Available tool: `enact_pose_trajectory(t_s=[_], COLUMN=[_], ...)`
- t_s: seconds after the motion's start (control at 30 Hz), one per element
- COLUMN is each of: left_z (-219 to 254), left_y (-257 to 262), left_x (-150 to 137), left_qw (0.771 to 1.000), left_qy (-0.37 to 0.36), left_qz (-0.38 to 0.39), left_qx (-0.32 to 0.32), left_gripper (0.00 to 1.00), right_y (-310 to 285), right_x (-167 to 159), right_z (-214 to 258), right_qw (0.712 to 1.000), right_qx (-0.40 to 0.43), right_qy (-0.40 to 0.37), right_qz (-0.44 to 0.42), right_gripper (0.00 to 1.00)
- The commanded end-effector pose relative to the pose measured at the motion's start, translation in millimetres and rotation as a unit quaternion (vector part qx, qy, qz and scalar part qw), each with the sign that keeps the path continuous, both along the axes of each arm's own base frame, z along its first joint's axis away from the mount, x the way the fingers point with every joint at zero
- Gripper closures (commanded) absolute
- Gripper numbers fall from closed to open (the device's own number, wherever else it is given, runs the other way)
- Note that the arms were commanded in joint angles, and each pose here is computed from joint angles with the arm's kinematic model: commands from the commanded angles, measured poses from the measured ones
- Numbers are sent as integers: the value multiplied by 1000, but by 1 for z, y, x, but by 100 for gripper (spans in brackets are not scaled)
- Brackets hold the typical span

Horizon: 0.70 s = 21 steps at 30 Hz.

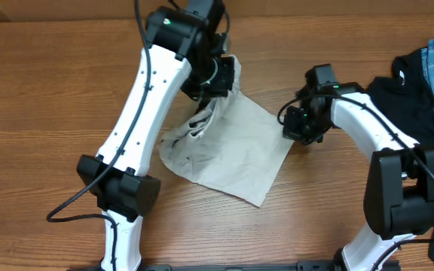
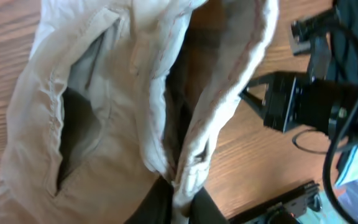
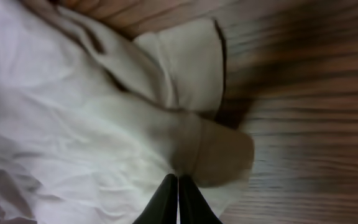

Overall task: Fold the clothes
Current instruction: 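Lift the pants' left end with the left gripper and fold it rightward over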

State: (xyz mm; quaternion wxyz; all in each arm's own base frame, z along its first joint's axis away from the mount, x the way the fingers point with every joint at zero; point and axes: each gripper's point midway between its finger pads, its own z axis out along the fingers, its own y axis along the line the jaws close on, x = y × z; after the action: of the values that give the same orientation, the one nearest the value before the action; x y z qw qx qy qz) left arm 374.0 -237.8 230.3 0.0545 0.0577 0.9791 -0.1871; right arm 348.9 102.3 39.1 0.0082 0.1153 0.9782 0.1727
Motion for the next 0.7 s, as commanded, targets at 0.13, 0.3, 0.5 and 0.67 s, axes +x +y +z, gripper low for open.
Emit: enact_pose_trajectory(t_s=[0.13, 0.3, 0.5, 0.67], left_z=[-2, -5, -5, -6], left_y=[-27, -38, -32, -12], left_x=[-15, -22, -15, -1], left_qw=[1000, 999, 999, 1000], left_qy=[10, 17, 9, 3], left_qz=[-24, -39, -34, -17], left_qx=[-11, -14, -14, -6], left_gripper=[81, 80, 75, 53], right_y=[-28, -31, -32, -19], right_x=[-2, -1, 0, -13], right_z=[-2, -1, 32, 68], right_qw=[999, 999, 999, 998], right_qx=[-7, -7, -6, 33], right_qy=[15, 17, 31, 54], right_qz=[-34, -38, -27, 17], right_gripper=[85, 84, 92, 82])
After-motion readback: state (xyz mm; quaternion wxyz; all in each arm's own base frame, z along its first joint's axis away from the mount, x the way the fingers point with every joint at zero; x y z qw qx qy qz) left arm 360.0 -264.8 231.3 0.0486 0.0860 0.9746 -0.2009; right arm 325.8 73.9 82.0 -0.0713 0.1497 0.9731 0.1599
